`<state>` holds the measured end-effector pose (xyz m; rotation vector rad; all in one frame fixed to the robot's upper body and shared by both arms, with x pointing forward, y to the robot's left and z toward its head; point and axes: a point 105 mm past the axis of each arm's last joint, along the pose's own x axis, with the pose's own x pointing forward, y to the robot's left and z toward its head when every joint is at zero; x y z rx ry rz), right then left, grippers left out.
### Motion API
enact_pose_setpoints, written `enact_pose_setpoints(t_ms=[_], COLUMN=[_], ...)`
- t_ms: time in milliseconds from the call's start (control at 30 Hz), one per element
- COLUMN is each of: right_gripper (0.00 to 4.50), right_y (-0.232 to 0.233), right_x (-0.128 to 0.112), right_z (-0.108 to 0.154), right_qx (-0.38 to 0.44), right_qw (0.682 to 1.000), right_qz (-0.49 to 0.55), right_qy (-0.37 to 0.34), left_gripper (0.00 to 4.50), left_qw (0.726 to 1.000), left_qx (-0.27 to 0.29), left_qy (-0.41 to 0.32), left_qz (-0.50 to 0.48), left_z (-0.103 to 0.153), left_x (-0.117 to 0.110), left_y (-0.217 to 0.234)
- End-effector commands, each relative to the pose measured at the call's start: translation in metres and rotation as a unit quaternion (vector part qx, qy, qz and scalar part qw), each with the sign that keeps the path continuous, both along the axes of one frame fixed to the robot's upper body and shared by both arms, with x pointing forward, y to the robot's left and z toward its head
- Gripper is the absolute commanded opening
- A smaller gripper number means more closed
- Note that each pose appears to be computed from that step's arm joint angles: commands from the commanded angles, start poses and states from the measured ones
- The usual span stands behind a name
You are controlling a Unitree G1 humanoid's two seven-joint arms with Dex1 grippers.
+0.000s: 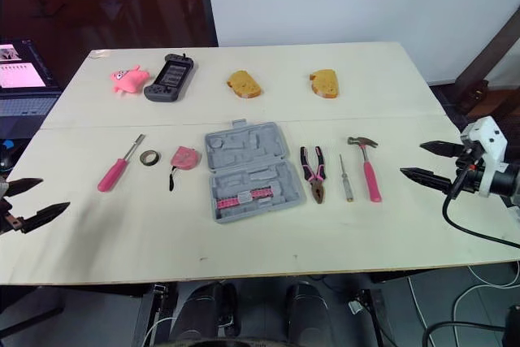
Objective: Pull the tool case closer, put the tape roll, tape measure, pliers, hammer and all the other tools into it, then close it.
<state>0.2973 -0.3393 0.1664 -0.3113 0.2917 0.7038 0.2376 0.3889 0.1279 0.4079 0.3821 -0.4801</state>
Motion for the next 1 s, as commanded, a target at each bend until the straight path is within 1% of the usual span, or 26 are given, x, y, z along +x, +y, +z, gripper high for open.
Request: enact_pose_setpoints(t_ms=[33,133,233,433,567,667,767,900,1000], right_gripper=[4.49,4.49,4.49,4.49,4.49,4.49,4.49,4.49,4.49], right_y=[0.004,0.006,0.006,0.014,0.029,0.043,0.065,0.097,0.132], right_x=[0.002,0.0,-0.002,-0.004,-0.003,-0.002,0.006,0.012,0.014], right_z=[0.01,0.008,0.007,0.007,0.013,0.016,0.026,0.033,0.038], right_qx=[0.0,0.002,0.003,0.007,0.013,0.01,0.008,0.002,0.001], right_qw=[1.0,1.0,1.0,1.0,0.999,0.997,0.994,0.987,0.977], right_qz=[0.01,0.011,0.011,0.025,0.051,0.074,0.109,0.161,0.211], right_qy=[-0.025,-0.024,-0.024,-0.018,-0.013,-0.004,-0.005,0.005,0.01], left_gripper=[4.5,4.5,4.5,4.5,4.5,4.5,4.5,4.5,4.5], left_qw=[1.0,1.0,1.0,1.0,1.0,1.0,0.999,0.999,0.997], left_qx=[0.001,-0.001,0.004,-0.005,-0.03,-0.022,-0.022,-0.032,-0.054], left_qy=[-0.001,-0.001,-0.001,0.0,-0.007,-0.021,-0.037,-0.039,-0.051], left_qz=[-0.005,0.007,-0.004,-0.008,-0.005,0.002,0.013,0.013,0.034], left_z=[0.012,0.012,0.016,0.019,0.023,0.027,0.027,0.02,0.018], left_x=[0.001,0.001,0.001,0.002,-0.001,-0.006,-0.013,-0.027,-0.039], left_y=[0.002,0.007,0.004,0.001,-0.003,-0.004,-0.009,-0.031,-0.049])
